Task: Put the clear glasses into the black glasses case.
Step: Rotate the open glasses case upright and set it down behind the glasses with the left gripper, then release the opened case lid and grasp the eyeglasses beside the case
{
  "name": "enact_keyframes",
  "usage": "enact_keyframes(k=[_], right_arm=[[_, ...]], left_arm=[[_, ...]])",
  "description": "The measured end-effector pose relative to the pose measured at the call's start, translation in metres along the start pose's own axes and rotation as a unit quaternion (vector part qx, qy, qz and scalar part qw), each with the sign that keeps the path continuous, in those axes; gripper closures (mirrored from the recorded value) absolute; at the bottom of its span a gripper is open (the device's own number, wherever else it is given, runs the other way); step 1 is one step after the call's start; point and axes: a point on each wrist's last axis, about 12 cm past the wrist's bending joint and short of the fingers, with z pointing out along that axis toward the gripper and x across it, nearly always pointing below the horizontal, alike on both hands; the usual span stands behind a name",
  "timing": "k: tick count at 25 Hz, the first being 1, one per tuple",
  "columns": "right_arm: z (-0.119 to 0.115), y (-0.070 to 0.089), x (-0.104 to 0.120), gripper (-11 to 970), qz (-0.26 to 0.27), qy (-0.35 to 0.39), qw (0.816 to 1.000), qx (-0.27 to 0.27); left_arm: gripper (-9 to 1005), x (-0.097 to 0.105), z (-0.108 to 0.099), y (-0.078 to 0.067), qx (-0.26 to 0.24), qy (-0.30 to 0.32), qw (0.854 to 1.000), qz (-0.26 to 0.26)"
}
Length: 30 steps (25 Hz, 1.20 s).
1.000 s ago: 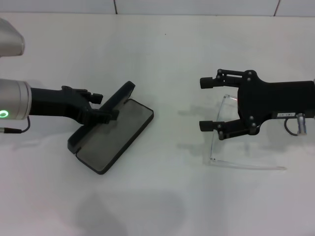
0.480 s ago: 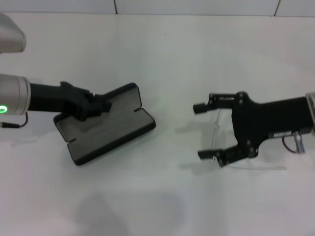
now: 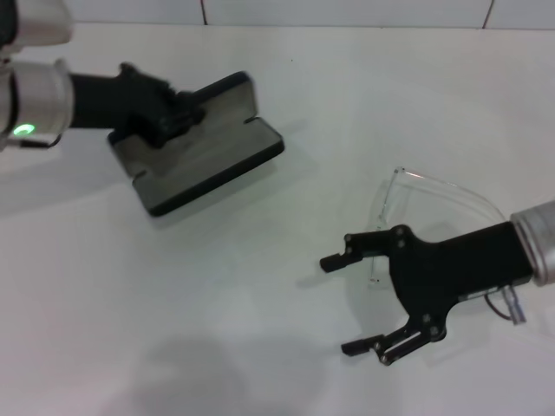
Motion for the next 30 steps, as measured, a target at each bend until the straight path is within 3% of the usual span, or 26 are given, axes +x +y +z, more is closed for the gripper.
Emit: enact_keyframes(k=[6, 15, 17, 23, 27, 29, 30], right_arm=[[0.01, 0.008, 0.007, 89, -0.001, 0.006, 1.0, -0.006], [0.002, 0.016, 0.012, 90, 0.01, -0.006, 1.0, 0.027], [0.001, 0.016, 0.013, 90, 0.011, -0.005, 1.0, 0.029], [-0.001, 0.017, 0.014, 90, 0.012, -0.003, 0.999, 0.033], [-0.005, 0.013, 0.013, 90, 0.012, -0.006, 0.999, 0.047], [-0.01, 0.009, 0.011, 90, 0.01, -0.013, 0.998, 0.064], [-0.012, 0.007, 0.01, 90, 0.009, -0.016, 0.997, 0.074]], left_arm=[[797, -0.029, 0.029, -0.006, 0.036, -0.014, 0.994, 0.107], [796, -0.049, 0.064, -0.032, 0.102, 0.034, 0.978, 0.181], [721, -0.051, 0.066, -0.034, 0.107, 0.037, 0.976, 0.186], [514, -0.061, 0.058, -0.033, 0.104, -0.01, 0.981, 0.163], [513, -0.059, 0.034, -0.031, 0.103, -0.097, 0.983, 0.119], [513, -0.045, 0.015, -0.033, 0.105, -0.154, 0.979, 0.082], [513, -0.045, 0.015, -0.033, 0.105, -0.154, 0.979, 0.082]])
